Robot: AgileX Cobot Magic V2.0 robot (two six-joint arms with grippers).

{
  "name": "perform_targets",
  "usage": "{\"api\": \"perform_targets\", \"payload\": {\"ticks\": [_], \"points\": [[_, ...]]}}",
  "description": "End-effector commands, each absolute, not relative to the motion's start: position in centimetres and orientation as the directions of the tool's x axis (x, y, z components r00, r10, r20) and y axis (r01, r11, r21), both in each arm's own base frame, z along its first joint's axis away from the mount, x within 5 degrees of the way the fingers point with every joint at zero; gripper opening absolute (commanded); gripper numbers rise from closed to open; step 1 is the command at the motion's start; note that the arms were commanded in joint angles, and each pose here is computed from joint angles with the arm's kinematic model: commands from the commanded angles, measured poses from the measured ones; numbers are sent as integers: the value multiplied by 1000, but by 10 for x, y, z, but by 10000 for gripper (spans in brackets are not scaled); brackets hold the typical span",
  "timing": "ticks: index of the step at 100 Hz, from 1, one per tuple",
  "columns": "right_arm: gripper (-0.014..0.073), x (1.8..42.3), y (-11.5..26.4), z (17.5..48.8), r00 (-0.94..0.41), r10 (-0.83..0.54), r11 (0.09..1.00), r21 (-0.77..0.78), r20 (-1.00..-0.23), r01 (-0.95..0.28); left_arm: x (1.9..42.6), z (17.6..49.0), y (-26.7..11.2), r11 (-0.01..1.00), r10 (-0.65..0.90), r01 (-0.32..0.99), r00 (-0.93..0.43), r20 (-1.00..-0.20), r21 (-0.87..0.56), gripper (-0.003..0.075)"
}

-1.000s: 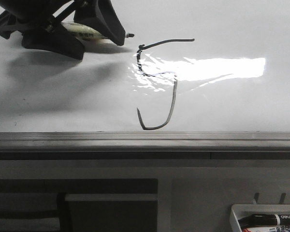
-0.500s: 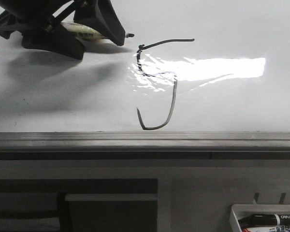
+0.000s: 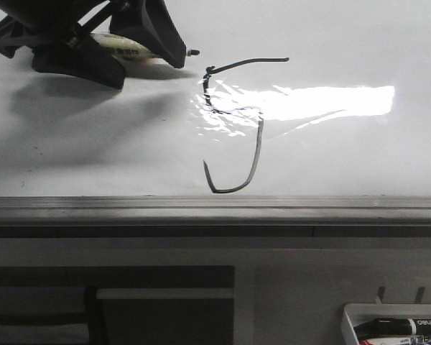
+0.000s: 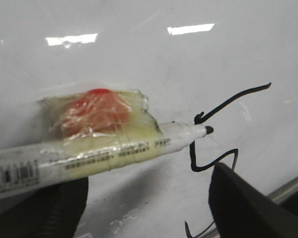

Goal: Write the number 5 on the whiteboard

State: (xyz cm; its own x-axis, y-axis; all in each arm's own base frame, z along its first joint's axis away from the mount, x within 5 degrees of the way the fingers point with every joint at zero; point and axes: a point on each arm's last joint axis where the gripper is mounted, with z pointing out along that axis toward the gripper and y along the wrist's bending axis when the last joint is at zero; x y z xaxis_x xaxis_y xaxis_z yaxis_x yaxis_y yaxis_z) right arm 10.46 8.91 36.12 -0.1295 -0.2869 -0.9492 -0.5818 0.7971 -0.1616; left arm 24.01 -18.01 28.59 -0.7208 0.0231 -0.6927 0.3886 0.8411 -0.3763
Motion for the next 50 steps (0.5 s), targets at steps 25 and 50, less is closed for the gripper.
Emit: {"api": "perform_targets", "payload": {"ticks": [25,50], "points": [[-61,103,90,375,-52,-249,786,-170,-967,-595,247,291,-176,851,10,388,-686,-727,-354,507],[-61,103,90,375,-52,-249,786,-170,-967,-595,242,301,-173,842,-10,394,-671,-741,-369,507]]}}
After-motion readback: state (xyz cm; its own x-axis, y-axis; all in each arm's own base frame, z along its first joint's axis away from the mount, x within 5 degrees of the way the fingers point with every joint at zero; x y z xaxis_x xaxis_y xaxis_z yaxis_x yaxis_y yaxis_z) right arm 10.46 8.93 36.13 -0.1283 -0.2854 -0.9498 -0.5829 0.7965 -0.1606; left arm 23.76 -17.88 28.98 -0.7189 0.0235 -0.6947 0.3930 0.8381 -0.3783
